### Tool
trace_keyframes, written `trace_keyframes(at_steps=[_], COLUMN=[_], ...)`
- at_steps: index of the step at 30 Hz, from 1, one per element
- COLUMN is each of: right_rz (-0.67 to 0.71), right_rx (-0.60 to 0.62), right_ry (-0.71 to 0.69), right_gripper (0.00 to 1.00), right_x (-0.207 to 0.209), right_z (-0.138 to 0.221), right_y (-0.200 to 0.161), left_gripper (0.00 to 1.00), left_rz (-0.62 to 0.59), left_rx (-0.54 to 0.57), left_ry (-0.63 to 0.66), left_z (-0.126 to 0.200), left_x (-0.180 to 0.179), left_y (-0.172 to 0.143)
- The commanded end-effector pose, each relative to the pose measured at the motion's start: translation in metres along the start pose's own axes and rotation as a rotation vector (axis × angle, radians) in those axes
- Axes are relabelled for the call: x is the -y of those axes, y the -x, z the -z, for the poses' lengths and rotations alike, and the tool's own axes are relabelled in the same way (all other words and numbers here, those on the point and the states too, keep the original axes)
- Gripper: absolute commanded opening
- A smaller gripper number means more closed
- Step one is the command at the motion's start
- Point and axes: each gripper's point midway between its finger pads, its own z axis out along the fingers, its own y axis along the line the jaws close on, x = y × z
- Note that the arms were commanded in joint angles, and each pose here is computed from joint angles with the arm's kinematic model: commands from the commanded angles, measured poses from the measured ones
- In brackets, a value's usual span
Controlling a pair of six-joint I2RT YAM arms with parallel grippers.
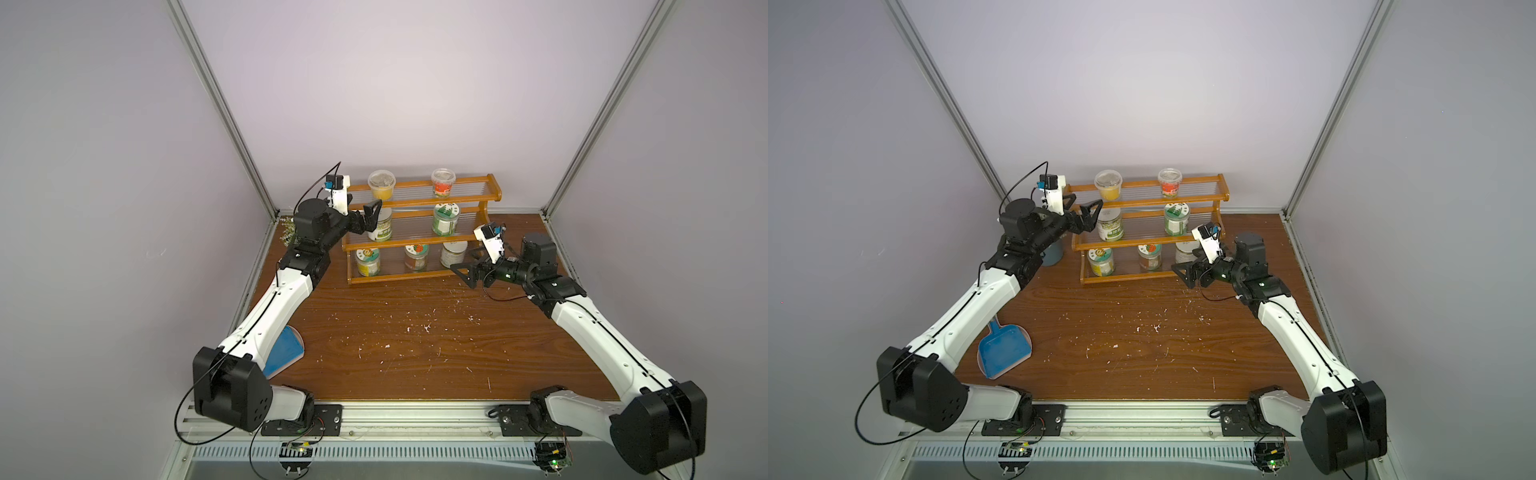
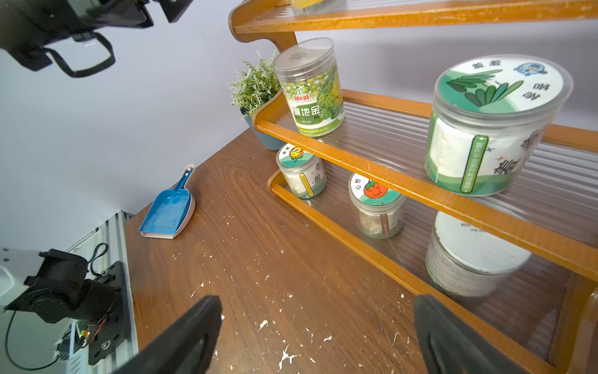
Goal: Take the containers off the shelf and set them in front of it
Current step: 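Pick up a container from the shelf.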
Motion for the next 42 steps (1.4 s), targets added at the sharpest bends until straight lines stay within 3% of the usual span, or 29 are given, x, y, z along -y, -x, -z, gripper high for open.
trace_keyframes(at_steps=[1, 8, 19, 23, 36, 42], right_rz=[0.040, 0.040, 0.042, 0.041, 0.046, 0.047], right_rx=[0.025, 0.023, 0.017, 0.012, 0.004, 0.006], right_ry=[-0.006, -0.006, -0.003, -0.003, -0.001, 0.000], right_gripper=[0.99, 0.99, 0.99, 0.99, 0.99, 0.99], right_x=[0.000, 0.004, 0.009, 0.011, 0.013, 0.013], right_z=[0.001, -0.004, -0.012, -0.014, -0.018, -0.018], right_y=[0.015, 0.014, 0.012, 0.010, 0.008, 0.008], left_gripper=[1.00, 1.00, 1.00, 0.94, 0.74, 0.73], left_rz=[-0.095, -0.167, -0.175, -0.164, -0.177, -0.186], left_rx=[-0.059, -0.127, -0.152, -0.158, -0.095, -0.068], left_ry=[-0.021, 0.007, 0.005, -0.006, -0.001, 0.005], left_z=[-0.018, -0.057, -0.089, -0.099, -0.099, -0.093], left_x=[0.005, -0.003, -0.009, -0.009, -0.007, -0.006], left_y=[-0.001, -0.003, -0.013, -0.018, -0.003, 0.006])
